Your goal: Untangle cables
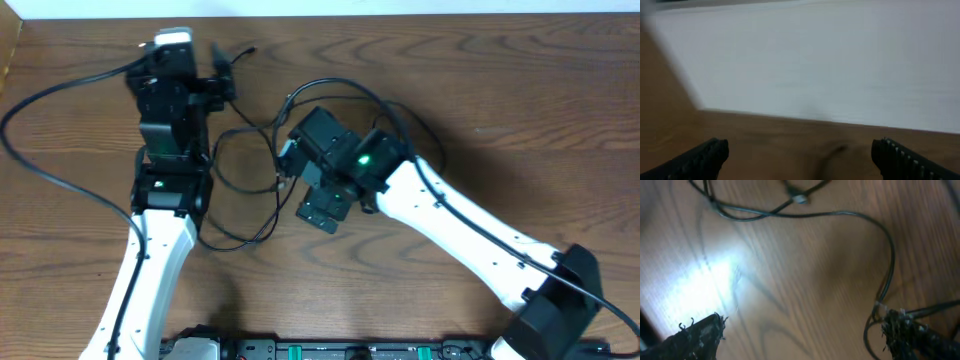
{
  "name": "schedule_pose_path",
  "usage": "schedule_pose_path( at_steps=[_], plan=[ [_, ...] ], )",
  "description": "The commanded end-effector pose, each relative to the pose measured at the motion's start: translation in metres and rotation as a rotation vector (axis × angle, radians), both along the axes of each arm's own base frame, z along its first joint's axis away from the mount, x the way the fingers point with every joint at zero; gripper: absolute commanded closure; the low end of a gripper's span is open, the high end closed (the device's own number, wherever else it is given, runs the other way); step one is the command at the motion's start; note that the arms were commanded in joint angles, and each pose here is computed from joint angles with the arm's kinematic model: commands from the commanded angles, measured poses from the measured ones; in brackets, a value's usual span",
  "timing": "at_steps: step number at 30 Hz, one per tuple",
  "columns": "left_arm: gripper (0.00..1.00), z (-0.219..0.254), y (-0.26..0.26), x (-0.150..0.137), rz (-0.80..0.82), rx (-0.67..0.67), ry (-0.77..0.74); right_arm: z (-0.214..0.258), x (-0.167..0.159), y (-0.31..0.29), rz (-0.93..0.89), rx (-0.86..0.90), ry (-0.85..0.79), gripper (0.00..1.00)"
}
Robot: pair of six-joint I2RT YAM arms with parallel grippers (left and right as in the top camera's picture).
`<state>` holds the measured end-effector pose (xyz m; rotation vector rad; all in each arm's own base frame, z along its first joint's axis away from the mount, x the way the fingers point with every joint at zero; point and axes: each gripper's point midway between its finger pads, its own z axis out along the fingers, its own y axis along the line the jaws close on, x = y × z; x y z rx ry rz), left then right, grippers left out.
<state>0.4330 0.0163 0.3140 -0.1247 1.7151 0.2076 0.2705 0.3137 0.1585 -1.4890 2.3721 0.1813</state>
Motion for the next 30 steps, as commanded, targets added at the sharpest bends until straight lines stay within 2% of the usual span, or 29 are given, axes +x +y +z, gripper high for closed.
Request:
schedule_pose_path(
  at_steps=[1, 5, 9, 20, 27, 30],
  plan=[
    [0.04, 0.011, 0.061, -0.026, 0.27, 0.091, 0.017, -0.008, 0.002, 0.014, -0.001, -0.011, -0.032, 0.01],
    [0.04, 0.021, 0.095, -0.046, 0.396, 0.096, 0.007, -0.015, 0.009, 0.022, 0.001, -0.025, -0.078, 0.01],
    [0.04, 0.037, 0.112, -0.064, 0.446, 0.091, -0.028, -0.02, 0.018, 0.031, -0.004, -0.009, -0.103, 0.01],
    [0.04, 0.061, 0.119, -0.098, 0.495, 0.071, -0.083, -0.08, 0.058, 0.068, -0.484, 0.154, -0.035, 0.03],
    [0.03, 0.067, 0.118, -0.106, 0.496, 0.062, -0.099, -0.095, 0.079, 0.097, -0.545, 0.277, -0.054, 0.11],
    [0.04, 0.066, 0.118, -0.106, 0.498, 0.035, -0.107, -0.097, 0.085, 0.104, -0.547, 0.31, -0.068, 0.12]
  ],
)
